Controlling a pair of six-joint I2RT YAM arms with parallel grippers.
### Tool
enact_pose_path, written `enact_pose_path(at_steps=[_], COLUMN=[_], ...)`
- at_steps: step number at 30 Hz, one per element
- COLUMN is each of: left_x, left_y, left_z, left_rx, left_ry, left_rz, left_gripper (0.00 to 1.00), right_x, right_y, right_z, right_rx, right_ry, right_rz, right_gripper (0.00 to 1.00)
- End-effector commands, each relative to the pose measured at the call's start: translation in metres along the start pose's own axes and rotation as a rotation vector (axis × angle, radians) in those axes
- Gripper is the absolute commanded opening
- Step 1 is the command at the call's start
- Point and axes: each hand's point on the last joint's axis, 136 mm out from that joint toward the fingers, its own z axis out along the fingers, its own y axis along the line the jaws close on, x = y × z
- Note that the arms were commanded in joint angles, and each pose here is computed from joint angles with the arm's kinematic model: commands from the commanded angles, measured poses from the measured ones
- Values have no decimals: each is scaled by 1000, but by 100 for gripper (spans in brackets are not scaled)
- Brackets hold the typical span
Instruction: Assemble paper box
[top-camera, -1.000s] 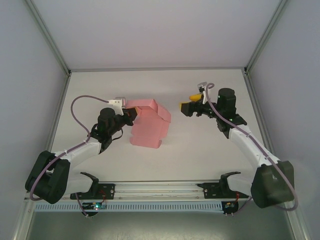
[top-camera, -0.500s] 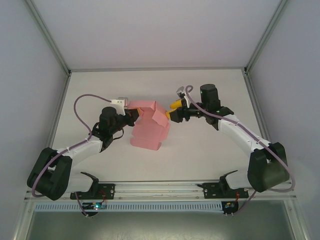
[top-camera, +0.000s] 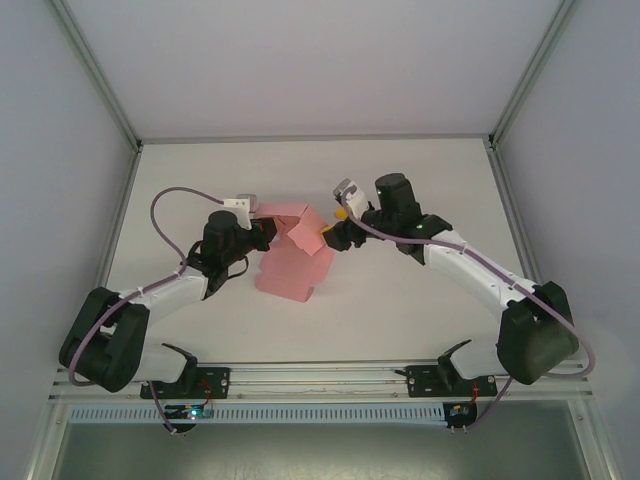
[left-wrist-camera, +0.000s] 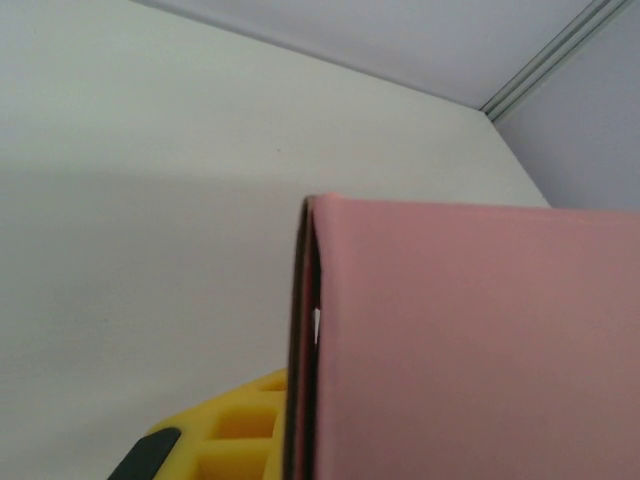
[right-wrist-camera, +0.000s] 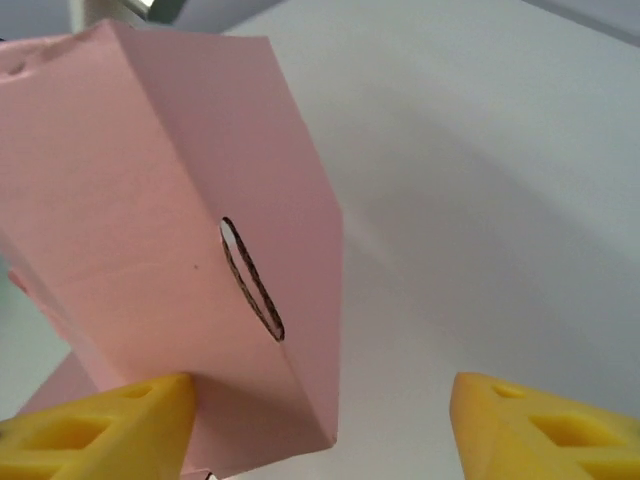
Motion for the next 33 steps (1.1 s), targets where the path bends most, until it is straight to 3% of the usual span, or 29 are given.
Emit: enact_pose_path(at_steps=[1, 8, 14, 17, 20, 24, 33], left_x=[-17, -13, -11, -11, -9, -5, 17], left_y=[-9, -14, -26, -23, -16, -7, 38], left_z=[3, 6, 4, 6, 11, 16, -3], left_rx=[24, 58, 115, 85, 18, -100, -522], left_ry=[-21, 6, 24, 26, 55, 74, 189], left_rz=[12, 24, 44, 38, 18, 3, -144], left_gripper=[0, 0, 0, 0, 0, 0, 0], right_x=[-14, -21, -27, -32, -45, -47, -28], right_y=[8, 29, 10, -18, -48, -81, -148], right_z=[-8, -7, 1, 9, 6, -6, -41], right_rx=[58, -68, 44, 280, 567, 861, 1401], right_ry=[-13, -39, -14, -1, -49, -102, 2], right_rz=[-108, -137, -136, -144, -131, -81, -75], right_gripper=[71, 74, 72, 62, 26, 3, 0])
